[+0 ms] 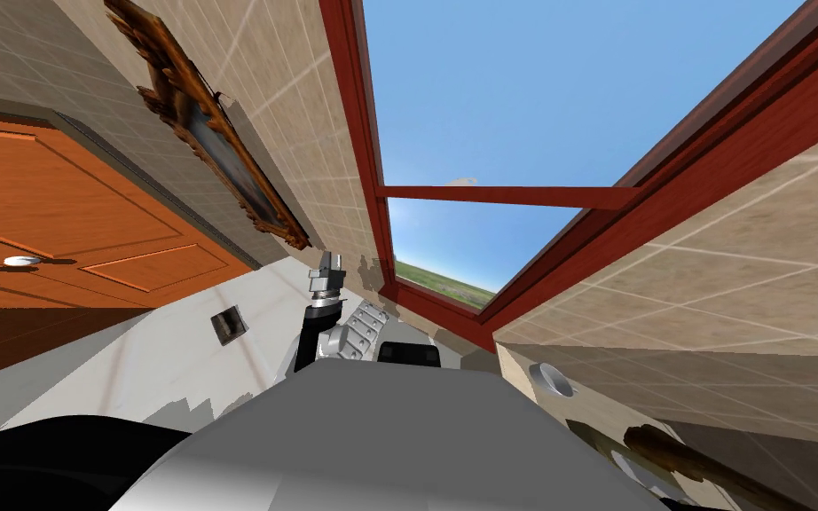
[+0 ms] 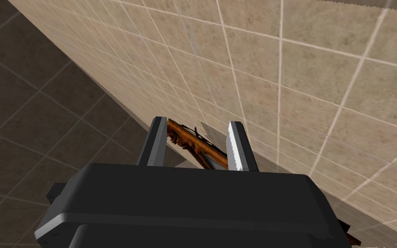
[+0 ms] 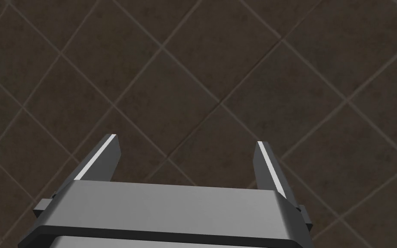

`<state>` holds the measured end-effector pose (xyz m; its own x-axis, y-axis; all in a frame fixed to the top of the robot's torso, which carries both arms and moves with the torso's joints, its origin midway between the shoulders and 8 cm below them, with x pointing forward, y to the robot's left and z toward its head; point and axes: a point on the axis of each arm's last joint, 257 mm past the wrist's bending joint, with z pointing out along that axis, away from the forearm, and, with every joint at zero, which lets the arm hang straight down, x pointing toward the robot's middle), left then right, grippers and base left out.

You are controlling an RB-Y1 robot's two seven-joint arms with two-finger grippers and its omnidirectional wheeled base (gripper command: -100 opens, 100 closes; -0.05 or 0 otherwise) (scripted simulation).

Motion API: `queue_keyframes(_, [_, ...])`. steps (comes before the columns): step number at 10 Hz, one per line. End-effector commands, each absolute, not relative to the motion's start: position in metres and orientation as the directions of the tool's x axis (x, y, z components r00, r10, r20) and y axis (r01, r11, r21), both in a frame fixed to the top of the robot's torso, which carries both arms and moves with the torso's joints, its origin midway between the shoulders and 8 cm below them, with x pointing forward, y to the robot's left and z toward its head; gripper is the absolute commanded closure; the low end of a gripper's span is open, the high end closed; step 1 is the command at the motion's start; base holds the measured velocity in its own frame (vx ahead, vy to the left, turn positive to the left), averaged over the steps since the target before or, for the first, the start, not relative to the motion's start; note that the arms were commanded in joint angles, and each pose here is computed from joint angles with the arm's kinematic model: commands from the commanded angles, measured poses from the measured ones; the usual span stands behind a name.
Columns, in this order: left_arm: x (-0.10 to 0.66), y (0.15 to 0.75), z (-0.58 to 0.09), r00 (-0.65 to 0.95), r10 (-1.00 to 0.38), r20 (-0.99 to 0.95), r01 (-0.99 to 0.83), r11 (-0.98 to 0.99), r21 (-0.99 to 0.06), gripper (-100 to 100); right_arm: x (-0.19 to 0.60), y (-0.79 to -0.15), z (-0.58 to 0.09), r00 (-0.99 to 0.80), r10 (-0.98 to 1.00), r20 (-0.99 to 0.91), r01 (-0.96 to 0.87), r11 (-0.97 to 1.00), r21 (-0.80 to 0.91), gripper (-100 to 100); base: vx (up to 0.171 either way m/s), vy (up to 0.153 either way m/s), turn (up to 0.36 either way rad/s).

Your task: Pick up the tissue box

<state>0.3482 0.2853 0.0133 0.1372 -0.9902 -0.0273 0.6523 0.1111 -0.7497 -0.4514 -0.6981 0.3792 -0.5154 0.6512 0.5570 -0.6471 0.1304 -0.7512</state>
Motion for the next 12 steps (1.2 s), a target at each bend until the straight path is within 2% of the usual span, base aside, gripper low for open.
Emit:
queue_keyframes(1, [0.348, 0.285, 0.013, 0.137, -0.990, -0.027, 0.652, 0.111, -0.750, 0, -0.479, -0.702, 0.336, -0.529, 0.619, 0.581, -0.613, 0.195, -0.766, -100, 0.010, -0.011, 0.171])
queue_keyframes(4, [0.348, 0.285, 0.013, 0.137, -0.990, -0.027, 0.652, 0.111, -0.750, 0, -0.495, -0.696, 0.312, -0.510, 0.586, 0.630, -0.597, 0.287, -0.749, -100, 0.003, -0.004, -0.021])
queue_keyframes(5, [0.348, 0.285, 0.013, 0.137, -0.990, -0.027, 0.652, 0.111, -0.750, 0, -0.507, -0.710, 0.263, -0.559, 0.534, 0.634, -0.568, 0.310, -0.762, -100, 0.001, -0.004, 0.189])
queue_keyframes(9, [0.348, 0.285, 0.013, 0.137, -0.990, -0.027, 0.652, 0.111, -0.750, 0, -0.532, -0.695, 0.218, -0.555, 0.481, 0.679, -0.532, 0.422, -0.734, -100, 0.003, -0.006, 0.052])
queue_keyframes(10, [0.348, 0.285, 0.013, 0.137, -0.990, -0.027, 0.652, 0.111, -0.750, 0, -0.537, -0.706, 0.169, -0.606, 0.424, 0.673, -0.513, 0.438, -0.738, -100, 0.001, -0.004, 0.267])
queue_keyframes(12, [0.348, 0.285, 0.013, 0.137, -0.990, -0.027, 0.652, 0.111, -0.750, 0, -0.551, -0.693, 0.134, -0.617, 0.399, 0.679, -0.483, 0.489, -0.726, -100, 0.003, -0.013, 0.060])
